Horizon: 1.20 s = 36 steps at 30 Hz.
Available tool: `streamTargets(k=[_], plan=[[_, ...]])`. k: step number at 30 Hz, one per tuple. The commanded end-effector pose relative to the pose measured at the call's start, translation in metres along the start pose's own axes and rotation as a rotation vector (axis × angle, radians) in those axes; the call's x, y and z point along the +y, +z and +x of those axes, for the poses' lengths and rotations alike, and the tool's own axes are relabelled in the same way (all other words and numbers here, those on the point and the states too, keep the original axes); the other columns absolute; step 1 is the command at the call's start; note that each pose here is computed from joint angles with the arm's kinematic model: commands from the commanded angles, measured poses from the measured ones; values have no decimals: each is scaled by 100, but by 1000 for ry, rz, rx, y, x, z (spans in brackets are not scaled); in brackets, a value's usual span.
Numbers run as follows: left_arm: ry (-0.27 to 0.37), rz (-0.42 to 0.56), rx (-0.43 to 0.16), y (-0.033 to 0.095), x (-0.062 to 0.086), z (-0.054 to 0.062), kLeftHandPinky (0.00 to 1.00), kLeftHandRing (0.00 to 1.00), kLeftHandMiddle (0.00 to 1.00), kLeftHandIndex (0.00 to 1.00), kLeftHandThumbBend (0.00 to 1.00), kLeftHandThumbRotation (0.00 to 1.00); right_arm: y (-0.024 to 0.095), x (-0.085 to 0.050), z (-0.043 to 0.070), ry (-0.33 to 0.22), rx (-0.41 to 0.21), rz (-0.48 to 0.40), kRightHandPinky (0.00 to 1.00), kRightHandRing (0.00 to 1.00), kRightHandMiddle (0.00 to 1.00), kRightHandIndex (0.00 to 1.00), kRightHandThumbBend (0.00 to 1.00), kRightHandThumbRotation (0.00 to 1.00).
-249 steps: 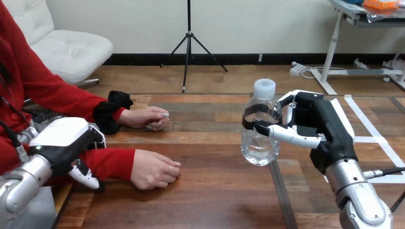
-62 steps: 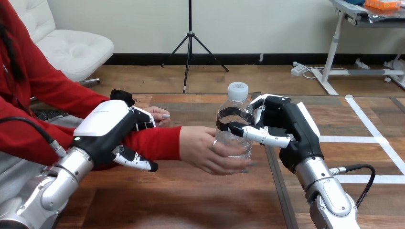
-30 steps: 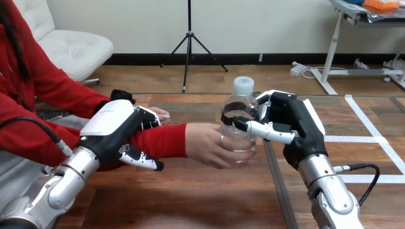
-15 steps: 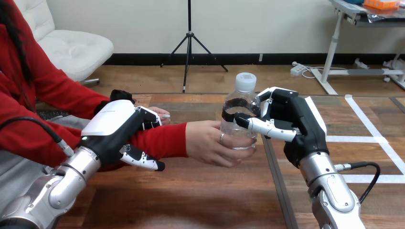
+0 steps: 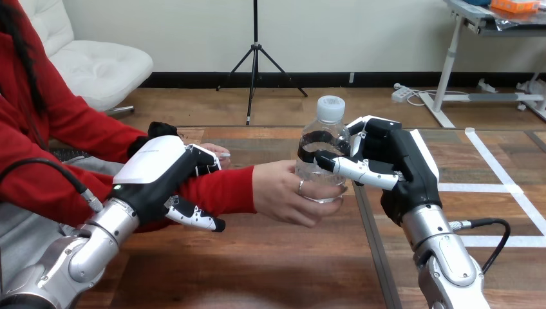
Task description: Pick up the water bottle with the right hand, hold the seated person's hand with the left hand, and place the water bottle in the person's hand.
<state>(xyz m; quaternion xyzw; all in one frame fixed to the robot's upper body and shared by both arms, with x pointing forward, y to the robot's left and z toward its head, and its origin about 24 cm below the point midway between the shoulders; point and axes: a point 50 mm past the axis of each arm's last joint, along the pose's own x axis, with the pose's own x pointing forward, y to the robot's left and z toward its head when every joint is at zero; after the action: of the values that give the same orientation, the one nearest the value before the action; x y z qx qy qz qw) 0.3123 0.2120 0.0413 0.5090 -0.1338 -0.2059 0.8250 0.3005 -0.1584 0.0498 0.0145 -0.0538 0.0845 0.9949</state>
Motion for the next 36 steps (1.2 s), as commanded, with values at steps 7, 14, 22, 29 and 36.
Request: streamTargets(k=[7,14,22,29,36], plan=[[23,-12,-105,22,0,20,27,33,41,41,87,0,30,8,17,21,-135,6,1,5,9,8,51,0],[21,-22,-101,22,0,20,28,34,41,41,87,1,29,8,17,12,-122,22,1,5,9,9,50,0],[22,-29,-96,21,0,19,29,35,42,42,87,2,26,7,17,9,-112,19,2,5,9,9,50,0],[25,-32,-92,21,0,20,31,37,44,43,88,3,23,6,18,15,-94,27,2,6,10,10,53,0],[25,-38,-85,20,-1,19,34,41,47,46,89,5,20,4,19,14,-79,12,3,7,12,14,58,0]])
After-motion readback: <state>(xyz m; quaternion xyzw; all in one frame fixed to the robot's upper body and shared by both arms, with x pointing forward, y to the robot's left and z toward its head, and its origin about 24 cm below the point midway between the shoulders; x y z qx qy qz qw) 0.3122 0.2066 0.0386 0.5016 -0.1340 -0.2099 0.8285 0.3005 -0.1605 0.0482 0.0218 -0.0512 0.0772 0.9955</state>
